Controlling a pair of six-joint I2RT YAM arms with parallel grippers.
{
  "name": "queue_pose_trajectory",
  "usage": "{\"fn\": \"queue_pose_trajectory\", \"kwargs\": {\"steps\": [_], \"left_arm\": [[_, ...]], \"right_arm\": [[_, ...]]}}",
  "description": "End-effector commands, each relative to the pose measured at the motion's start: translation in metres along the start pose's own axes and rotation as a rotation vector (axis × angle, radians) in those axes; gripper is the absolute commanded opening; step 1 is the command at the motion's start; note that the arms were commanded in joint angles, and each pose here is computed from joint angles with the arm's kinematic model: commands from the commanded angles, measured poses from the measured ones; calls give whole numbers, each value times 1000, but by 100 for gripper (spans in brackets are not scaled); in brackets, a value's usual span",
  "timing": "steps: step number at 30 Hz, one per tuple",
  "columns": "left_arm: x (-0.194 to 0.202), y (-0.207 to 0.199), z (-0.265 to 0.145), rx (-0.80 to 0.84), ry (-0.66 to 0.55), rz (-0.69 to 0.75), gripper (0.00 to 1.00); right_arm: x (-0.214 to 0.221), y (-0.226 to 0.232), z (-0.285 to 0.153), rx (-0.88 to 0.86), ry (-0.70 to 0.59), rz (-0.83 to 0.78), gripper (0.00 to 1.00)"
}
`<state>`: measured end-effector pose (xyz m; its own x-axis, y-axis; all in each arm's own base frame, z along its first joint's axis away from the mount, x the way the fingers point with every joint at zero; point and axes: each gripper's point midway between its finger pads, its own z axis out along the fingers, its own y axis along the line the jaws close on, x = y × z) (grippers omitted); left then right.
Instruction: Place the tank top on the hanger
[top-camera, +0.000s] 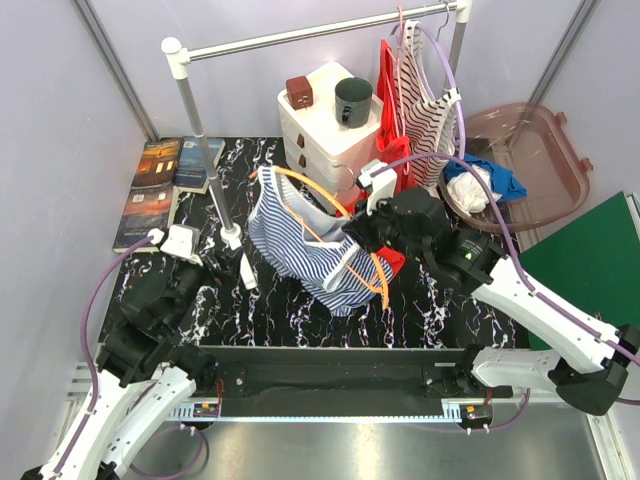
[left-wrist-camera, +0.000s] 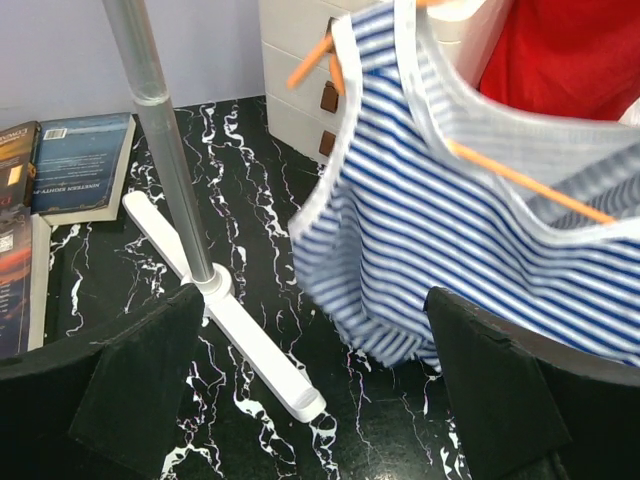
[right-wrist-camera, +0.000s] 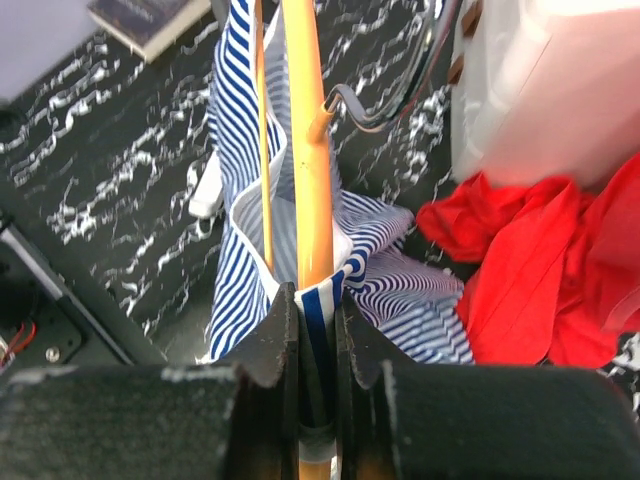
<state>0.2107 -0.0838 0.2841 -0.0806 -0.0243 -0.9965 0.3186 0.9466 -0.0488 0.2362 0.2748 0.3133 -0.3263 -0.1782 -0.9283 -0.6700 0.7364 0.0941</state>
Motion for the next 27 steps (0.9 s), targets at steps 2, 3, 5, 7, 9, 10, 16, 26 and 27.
{"fn": "queue_pose_trajectory", "kwargs": {"steps": [2,3,5,7,9,10,16,26,27], "left_arm": [[-15,6,-2,-36,-57,-19,99],[-15,7,-2,-38,-54,-17,99],[-15,6,-2,-37,-54,-18,99],[-15,6,-2,-37,-53,-20,99],[-14,6,-1,-34,-50,-19,99],[-14,5,-1,-32,-49,-19,99],[-13,5,-1,-31,-43,-18,99],[-12,3,-2,-19,-38,-15,99],[-13,3,-2,-19,-40,-15,99]], "right_arm": [[-93,-3,-10,42,-240,-2,0],[-95,-3,-4,46,-235,-19,0],[-112,-3,-5,57,-266,-25,0],[-118,-4,4,63,-263,-38,0],[-135,-2,8,59,-284,-65,0],[-140,-4,11,64,-289,-72,0],[-194,-6,24,64,-369,-96,0],[-243,3,57,-9,-421,-155,0],[-236,3,76,-14,-388,-159,0]]}}
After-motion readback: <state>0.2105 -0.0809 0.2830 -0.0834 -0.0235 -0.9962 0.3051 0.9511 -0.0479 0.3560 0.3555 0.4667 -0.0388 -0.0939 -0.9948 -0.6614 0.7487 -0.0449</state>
